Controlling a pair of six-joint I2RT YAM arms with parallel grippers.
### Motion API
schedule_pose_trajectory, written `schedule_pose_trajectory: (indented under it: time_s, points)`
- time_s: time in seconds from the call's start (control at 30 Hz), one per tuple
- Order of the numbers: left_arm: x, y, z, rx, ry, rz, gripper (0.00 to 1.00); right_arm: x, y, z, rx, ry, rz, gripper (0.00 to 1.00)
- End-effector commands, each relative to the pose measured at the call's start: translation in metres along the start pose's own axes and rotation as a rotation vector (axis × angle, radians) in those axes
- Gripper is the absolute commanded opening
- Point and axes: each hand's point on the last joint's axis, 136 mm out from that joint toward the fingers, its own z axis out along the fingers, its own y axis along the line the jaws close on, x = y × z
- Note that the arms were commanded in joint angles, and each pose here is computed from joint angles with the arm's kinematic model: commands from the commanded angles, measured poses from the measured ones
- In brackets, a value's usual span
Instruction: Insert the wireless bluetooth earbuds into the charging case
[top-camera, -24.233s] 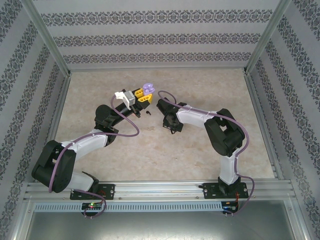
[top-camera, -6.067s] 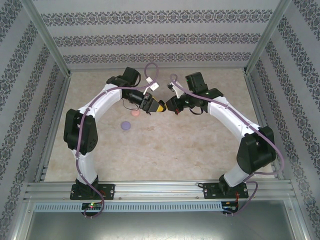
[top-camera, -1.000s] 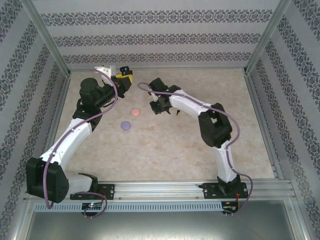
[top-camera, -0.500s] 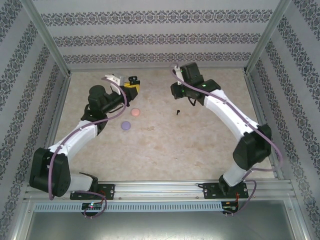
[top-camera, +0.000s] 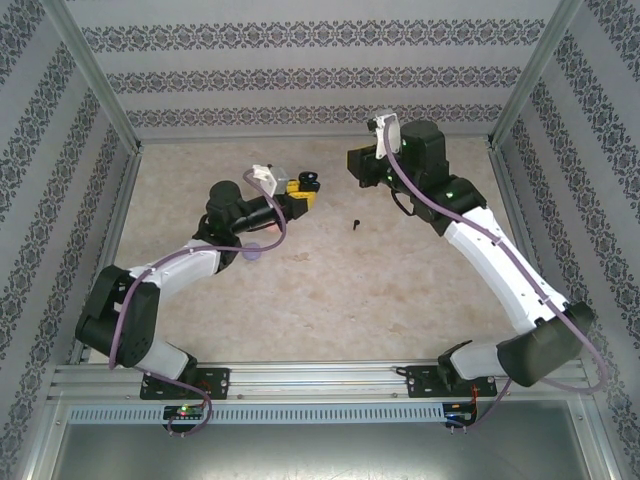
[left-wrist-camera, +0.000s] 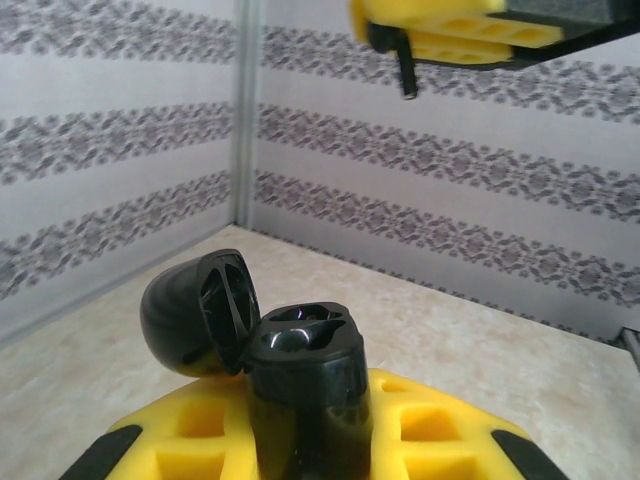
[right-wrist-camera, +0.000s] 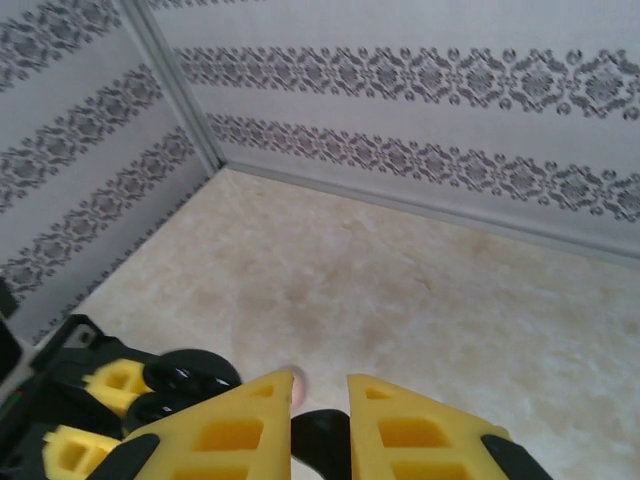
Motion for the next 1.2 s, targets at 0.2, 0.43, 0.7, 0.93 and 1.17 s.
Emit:
schedule_pose_trajectory:
  time_s: [0.2,0.43,0.7,0.93,1.17]
  points:
    - [-0.041,-0.032,0.022,0.168,-0.187,0.117,0.0,-0.025,0.03,-0.032,-0.147,-0.224,-0.043,0.17]
    - [-0.051,-0.044,0.023,0.227,-0.242,0.119,0.0,-0.019,0.035,-0.034,-0.178,-0.231,-0.008,0.17]
    - [-0.047,-0.058,0.026,0.234,-0.214,0.199,0.0,-0.012,0.054,-0.035,-0.242,-0.217,0.018,0.17]
    - [-0.037,-0.048,0.03,0.12,-0.164,0.348,0.0,-0.006,0.062,-0.043,-0.245,-0.218,0.016,0.17]
    - [-0.04,-0.049,0.029,0.109,-0.158,0.404,0.0,0.0,0.061,-0.049,-0.23,-0.224,0.025,0.17]
